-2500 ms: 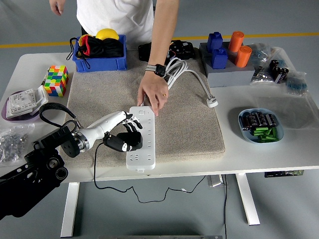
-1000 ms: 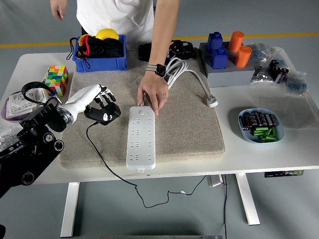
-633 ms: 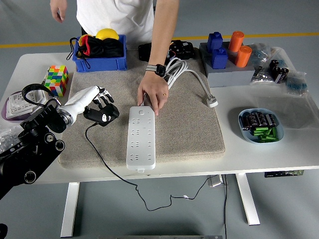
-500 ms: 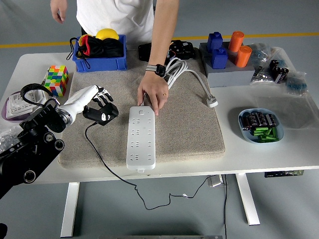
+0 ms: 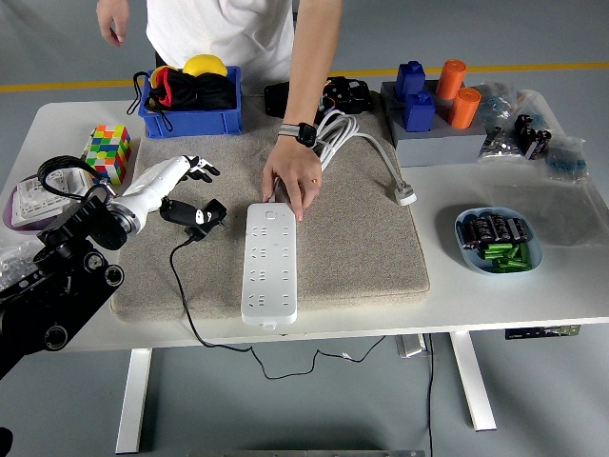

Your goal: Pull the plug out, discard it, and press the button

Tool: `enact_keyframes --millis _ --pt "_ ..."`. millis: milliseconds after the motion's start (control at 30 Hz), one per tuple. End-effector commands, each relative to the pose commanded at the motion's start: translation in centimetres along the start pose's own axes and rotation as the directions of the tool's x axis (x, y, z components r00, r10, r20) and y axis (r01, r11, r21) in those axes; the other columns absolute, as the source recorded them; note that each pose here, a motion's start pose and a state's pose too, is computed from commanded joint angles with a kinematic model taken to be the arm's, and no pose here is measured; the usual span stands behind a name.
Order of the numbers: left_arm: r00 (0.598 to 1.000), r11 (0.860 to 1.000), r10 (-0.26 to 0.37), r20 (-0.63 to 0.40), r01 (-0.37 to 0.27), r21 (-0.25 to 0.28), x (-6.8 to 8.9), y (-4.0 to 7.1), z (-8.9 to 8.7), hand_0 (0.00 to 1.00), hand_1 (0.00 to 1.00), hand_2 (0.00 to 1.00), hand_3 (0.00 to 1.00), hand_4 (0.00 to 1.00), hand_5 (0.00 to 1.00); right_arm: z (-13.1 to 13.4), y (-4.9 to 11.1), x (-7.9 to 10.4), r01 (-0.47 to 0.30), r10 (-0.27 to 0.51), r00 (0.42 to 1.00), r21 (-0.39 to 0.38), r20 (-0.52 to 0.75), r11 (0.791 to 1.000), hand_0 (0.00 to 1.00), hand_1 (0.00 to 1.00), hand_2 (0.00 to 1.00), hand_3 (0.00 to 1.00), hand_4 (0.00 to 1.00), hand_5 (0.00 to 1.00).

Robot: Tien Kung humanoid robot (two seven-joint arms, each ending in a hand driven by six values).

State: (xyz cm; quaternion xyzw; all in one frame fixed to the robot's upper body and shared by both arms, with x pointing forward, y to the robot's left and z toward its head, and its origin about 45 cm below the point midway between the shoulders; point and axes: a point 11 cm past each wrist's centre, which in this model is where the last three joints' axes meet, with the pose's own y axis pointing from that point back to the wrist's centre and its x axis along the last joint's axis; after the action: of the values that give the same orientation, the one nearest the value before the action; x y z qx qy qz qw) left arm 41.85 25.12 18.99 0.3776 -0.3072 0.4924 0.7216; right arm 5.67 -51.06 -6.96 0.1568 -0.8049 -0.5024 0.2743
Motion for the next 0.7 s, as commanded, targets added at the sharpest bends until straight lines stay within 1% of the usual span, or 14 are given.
enact_keyframes --millis 33,67,100,167,200,367,400,567,600,700 --pt "1.000 1.000 -0.001 -0.001 0.001 -0.012 0.0 0.0 0.4 0.618 0.621 0.571 0.676 0.824 0.002 0.0 0.0 0.0 0.000 0.000 1.000 0.000 0.000 1.000 0.745 0.680 0.648 0.612 0.660 0.475" --pt "1.000 0.999 -0.012 -0.001 0.012 -0.037 -0.2 0.0 1.4 0.618 0.621 0.571 0.676 0.824 0.002 0.0 0.0 0.0 0.000 0.000 1.000 0.000 0.001 1.000 0.745 0.680 0.648 0.612 0.660 0.475" --pt "1.000 0.998 -0.021 -0.005 0.021 -0.052 -0.4 0.1 2.0 0.618 0.621 0.571 0.676 0.824 0.002 0.0 0.0 0.0 0.000 0.000 1.000 0.000 0.002 1.000 0.745 0.680 0.648 0.612 0.660 0.475" --pt "0.999 0.997 -0.045 -0.024 0.043 -0.064 -0.8 0.0 2.7 0.618 0.621 0.571 0.676 0.824 0.002 0.0 0.0 -0.1 0.002 -0.002 1.000 0.001 0.001 1.000 0.745 0.680 0.648 0.612 0.660 0.475" --pt "0.997 0.996 -0.059 -0.040 0.056 -0.075 -1.2 -0.1 3.2 0.263 0.229 0.281 0.644 0.567 0.002 -0.1 0.0 -0.1 0.002 -0.002 1.000 0.002 0.002 1.000 0.745 0.680 0.648 0.612 0.660 0.475" --pt "0.994 0.992 -0.100 -0.041 0.097 -0.076 -2.5 -0.6 4.1 0.263 0.229 0.281 0.644 0.567 0.002 -0.1 0.0 -0.2 0.005 -0.005 1.000 0.005 0.001 1.000 0.745 0.680 0.648 0.612 0.660 0.475" --pt "0.993 0.992 -0.109 -0.046 0.106 -0.072 -2.7 -0.6 4.3 0.040 0.042 0.087 0.613 0.283 0.002 -0.1 0.0 -0.2 0.005 -0.005 1.000 0.005 0.001 1.000 0.745 0.680 0.648 0.612 0.660 0.475" --pt "0.984 0.985 -0.172 -0.049 0.171 -0.027 -4.0 -1.3 4.8 0.040 0.042 0.087 0.613 0.283 0.002 0.0 0.0 -0.1 0.002 -0.002 1.000 0.001 0.000 1.000 0.745 0.680 0.648 0.612 0.660 0.475" --pt "0.982 0.983 -0.184 -0.046 0.184 -0.016 -4.2 -1.5 4.9 0.028 0.035 0.052 0.631 0.301 0.002 0.0 0.0 -0.1 0.002 -0.002 1.000 0.001 -0.001 1.000 0.745 0.680 0.648 0.611 0.660 0.475" --pt "0.978 0.978 -0.208 -0.017 0.208 0.018 -4.6 -1.8 5.1 0.028 0.035 0.052 0.631 0.301 0.002 -0.2 0.0 -0.1 0.002 -0.002 1.000 0.004 -0.003 1.000 0.745 0.680 0.648 0.611 0.660 0.475"
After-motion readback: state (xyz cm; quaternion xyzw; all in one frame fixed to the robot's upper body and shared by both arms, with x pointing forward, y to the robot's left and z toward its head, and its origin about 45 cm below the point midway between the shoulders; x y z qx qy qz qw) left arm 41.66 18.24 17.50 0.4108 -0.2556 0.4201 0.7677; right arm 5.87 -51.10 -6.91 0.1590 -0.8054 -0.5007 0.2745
